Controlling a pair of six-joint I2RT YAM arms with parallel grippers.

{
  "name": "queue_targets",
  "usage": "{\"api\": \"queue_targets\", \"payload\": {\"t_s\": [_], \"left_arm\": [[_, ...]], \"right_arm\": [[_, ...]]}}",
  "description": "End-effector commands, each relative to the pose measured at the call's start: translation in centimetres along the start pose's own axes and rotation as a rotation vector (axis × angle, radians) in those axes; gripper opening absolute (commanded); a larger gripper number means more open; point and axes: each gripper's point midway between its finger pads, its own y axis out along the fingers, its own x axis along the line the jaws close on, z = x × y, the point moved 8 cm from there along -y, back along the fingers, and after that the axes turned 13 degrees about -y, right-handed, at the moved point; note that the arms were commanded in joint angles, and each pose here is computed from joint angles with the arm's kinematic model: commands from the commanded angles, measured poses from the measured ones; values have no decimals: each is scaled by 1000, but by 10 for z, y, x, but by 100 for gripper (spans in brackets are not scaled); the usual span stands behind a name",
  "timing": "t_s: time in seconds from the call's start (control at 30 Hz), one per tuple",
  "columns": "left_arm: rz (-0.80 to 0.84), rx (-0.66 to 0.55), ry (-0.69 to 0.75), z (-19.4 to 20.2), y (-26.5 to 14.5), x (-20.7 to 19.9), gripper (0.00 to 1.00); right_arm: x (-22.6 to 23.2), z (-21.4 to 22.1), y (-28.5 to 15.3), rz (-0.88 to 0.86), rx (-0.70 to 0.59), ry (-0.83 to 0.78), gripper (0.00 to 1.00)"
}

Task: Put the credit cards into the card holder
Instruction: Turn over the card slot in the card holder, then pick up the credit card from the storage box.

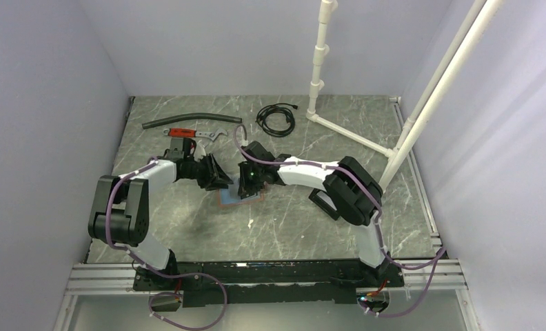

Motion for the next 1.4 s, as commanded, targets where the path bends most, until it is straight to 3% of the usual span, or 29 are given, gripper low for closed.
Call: {"api": "queue_targets", "payload": {"t_s": [0.0, 0.17, 0.3, 0.5, 0.67, 0.77, 0.83, 0.93, 1.1, 1.2, 1.37], "left_arm": [[98, 20, 43, 2, 3, -28, 37], [106, 29, 61, 6, 13, -41, 37], [100, 47, 75, 9, 27, -48, 37], [62, 117, 85, 15, 63, -46, 38], [57, 129, 158, 16, 50, -65, 38], [37, 19, 288, 21, 12, -85, 48], [73, -17, 322, 30, -8, -95, 55], [224, 0, 326, 51, -10, -113, 60], [317, 88, 331, 107, 38, -135, 59], [300, 104, 293, 135, 70, -141, 57], [263, 140, 276, 165, 122, -150, 57]], "right_arm": [[11, -21, -32, -13, -99, 31, 5], [8, -28, -61, 47, -135, 30, 14], [-4, -29, -96, 165, -166, 3, 15], [-49, -13, -179, 359, -221, 0, 22], [-67, 23, -251, 442, -261, -26, 41], [-89, 53, -275, 513, -249, 21, 63], [-104, 68, -282, 472, -273, 80, 77], [-112, 78, -277, 411, -292, 113, 86], [-130, 80, -260, 463, -252, 133, 87], [-144, 74, -253, 555, -194, 154, 82], [-161, 68, -239, 623, -167, 93, 84]]}}
